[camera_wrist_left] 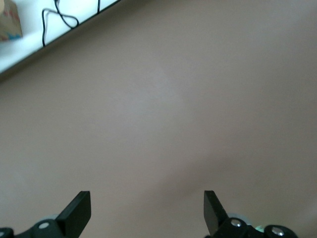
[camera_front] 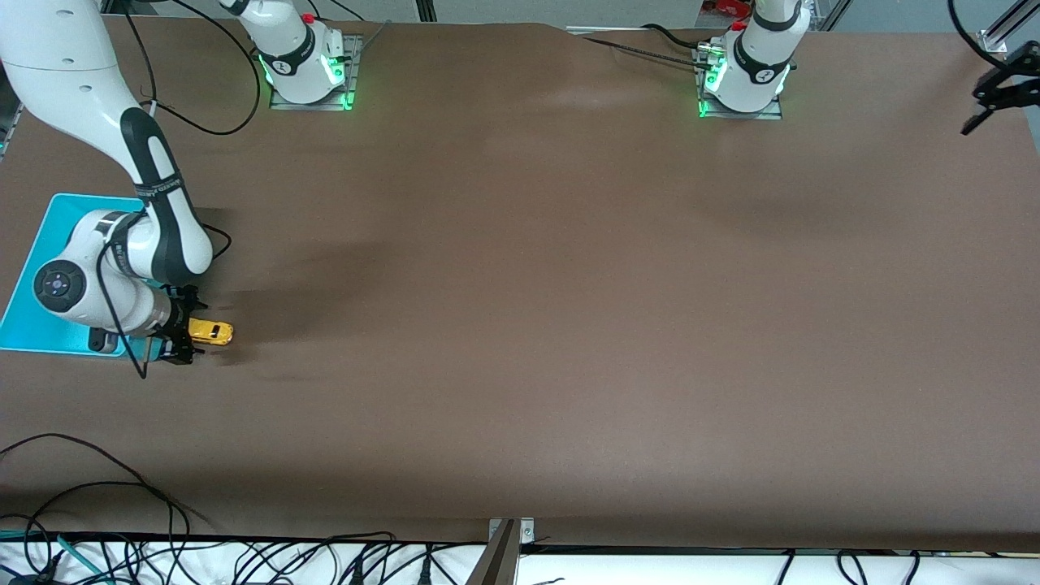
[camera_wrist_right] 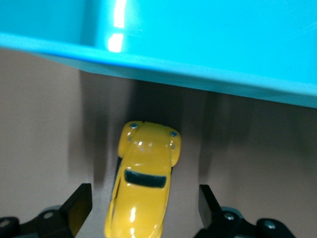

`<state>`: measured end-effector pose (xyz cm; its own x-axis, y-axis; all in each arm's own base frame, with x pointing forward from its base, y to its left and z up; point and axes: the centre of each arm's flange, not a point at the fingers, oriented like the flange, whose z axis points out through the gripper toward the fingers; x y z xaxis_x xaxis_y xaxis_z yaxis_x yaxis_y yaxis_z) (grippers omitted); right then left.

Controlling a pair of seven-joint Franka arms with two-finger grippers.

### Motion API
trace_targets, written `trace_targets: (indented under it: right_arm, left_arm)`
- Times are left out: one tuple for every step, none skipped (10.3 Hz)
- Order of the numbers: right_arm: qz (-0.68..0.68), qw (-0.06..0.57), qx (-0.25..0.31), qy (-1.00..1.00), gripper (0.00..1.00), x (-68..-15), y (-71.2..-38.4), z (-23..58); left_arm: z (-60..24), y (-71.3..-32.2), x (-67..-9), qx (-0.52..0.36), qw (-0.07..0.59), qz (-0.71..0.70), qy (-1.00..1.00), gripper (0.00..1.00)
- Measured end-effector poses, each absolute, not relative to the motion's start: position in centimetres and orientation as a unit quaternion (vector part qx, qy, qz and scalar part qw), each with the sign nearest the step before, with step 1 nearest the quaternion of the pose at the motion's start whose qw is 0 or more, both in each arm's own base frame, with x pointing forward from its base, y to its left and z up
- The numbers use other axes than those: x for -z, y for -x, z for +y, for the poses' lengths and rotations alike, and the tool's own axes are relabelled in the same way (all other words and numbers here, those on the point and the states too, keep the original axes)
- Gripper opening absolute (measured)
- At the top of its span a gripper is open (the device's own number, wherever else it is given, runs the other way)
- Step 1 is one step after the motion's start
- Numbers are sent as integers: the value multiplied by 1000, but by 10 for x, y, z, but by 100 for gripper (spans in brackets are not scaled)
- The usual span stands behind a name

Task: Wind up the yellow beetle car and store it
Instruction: 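Grasp the car with the right gripper and lift it over the box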

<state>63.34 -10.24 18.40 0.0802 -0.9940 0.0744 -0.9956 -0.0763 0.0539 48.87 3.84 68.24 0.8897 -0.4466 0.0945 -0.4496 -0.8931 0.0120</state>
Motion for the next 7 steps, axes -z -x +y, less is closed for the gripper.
trace_targets:
  right_arm:
    - [-685, 45, -10, -727, 94, -182, -632, -103]
    - [-691, 45, -11, -721, 78, -183, -632, -104]
    - [-695, 43, -14, -718, 61, -186, -633, -104]
    - [-696, 41, -16, -717, 46, -190, -634, -104]
    - [-696, 40, -16, -717, 46, -197, -634, -103]
    - [-695, 43, -12, -717, 46, -205, -635, -100]
    - [-695, 46, -7, -718, 46, -218, -636, -96]
  left_arm:
    - [24, -484, -686, -28, 21, -181, -983, 100]
    - [10, -481, -691, -18, 23, -139, -990, 100]
    - [-2, -477, -697, -11, 22, -110, -994, 100]
    - [-10, -474, -701, -5, 22, -93, -995, 100]
    - [-14, -471, -702, 4, 22, -85, -996, 100]
    - [-18, -470, -701, 11, 21, -80, -997, 100]
    - [-24, -470, -702, 13, 18, -78, -997, 100]
